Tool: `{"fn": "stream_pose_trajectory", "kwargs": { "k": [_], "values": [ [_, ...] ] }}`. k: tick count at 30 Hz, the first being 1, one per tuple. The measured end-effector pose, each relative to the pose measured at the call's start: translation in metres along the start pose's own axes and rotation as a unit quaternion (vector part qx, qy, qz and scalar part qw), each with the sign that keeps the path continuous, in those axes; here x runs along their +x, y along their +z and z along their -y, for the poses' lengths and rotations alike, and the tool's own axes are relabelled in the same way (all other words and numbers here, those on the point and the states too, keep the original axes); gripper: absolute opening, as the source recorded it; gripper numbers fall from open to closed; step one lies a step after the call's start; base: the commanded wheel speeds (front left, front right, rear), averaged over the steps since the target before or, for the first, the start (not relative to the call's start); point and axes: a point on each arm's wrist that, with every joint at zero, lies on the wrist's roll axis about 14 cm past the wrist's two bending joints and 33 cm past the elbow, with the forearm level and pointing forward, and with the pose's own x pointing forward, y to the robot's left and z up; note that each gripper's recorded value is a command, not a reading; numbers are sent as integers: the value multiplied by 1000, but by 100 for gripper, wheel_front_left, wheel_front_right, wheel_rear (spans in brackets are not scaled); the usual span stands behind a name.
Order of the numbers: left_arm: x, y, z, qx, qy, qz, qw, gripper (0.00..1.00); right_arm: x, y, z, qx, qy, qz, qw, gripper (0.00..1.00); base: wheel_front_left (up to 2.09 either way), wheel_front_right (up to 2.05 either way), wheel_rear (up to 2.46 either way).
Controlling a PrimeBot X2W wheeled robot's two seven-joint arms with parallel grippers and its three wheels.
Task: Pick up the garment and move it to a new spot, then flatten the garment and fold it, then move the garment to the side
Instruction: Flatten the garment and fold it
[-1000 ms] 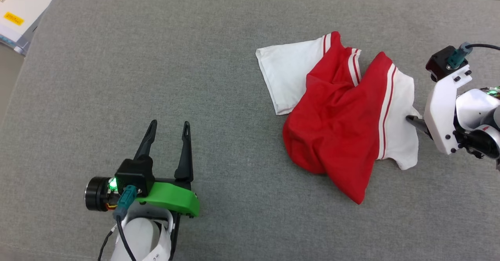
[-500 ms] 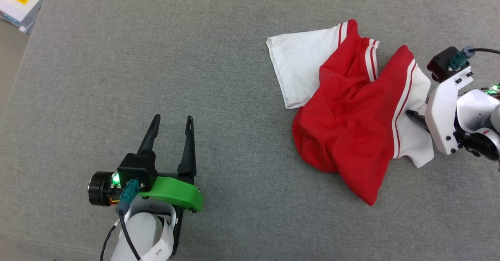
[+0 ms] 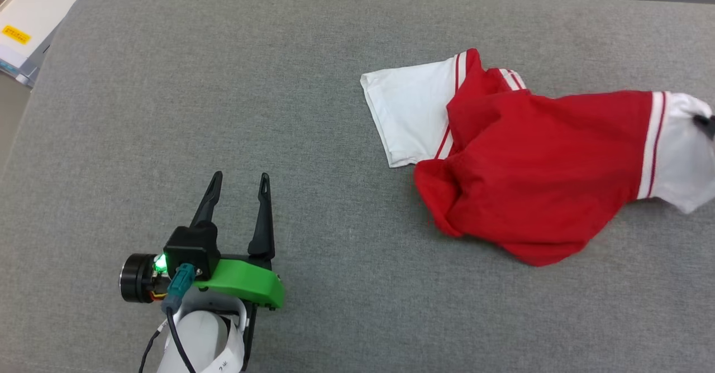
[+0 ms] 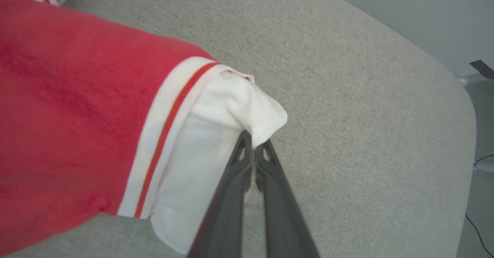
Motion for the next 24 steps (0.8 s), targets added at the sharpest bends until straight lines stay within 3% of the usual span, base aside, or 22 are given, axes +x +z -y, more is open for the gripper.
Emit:
{"fn": "stream_pose_trajectory", "kwargs": {
  "k": [4, 8, 11, 12, 13, 17, 20, 24],
  "values": [
    [1, -4, 0, 0, -1, -5, 1000, 100, -1, -49, 18, 34, -24, -68, 997, 0, 0, 0, 0],
    [1, -8, -1, 0, 1, -11, 1000, 100, 3, -102, 12, 67, -23, -140, 988, 0, 0, 0, 0],
    [0, -10, -4, 1, 5, -14, 1000, 100, 6, -108, 12, 94, -27, -141, 985, 0, 0, 0, 0],
    [-1, -10, -6, 3, 8, -14, 1000, 100, 7, -101, 15, 115, -38, -107, 987, 56, 0, 0, 0],
    [-1, -8, -7, 5, 9, -12, 1000, 100, 6, -95, 17, 117, -43, -86, 988, 100, 0, 0, 0],
    [-2, 2, -9, 9, 11, 1, 1000, 100, 1, -65, 24, 146, -64, 13, 987, 100, 0, 0, 0],
    [-1, 10, -9, 11, 7, 13, 1000, 100, -12, -42, 35, 131, -88, 87, 984, 100, 0, 0, 0],
    [3, 19, -8, 22, -3, 26, 999, 100, -30, -14, 44, 129, -111, 178, 969, 100, 0, 0, 0]
  ]
}}
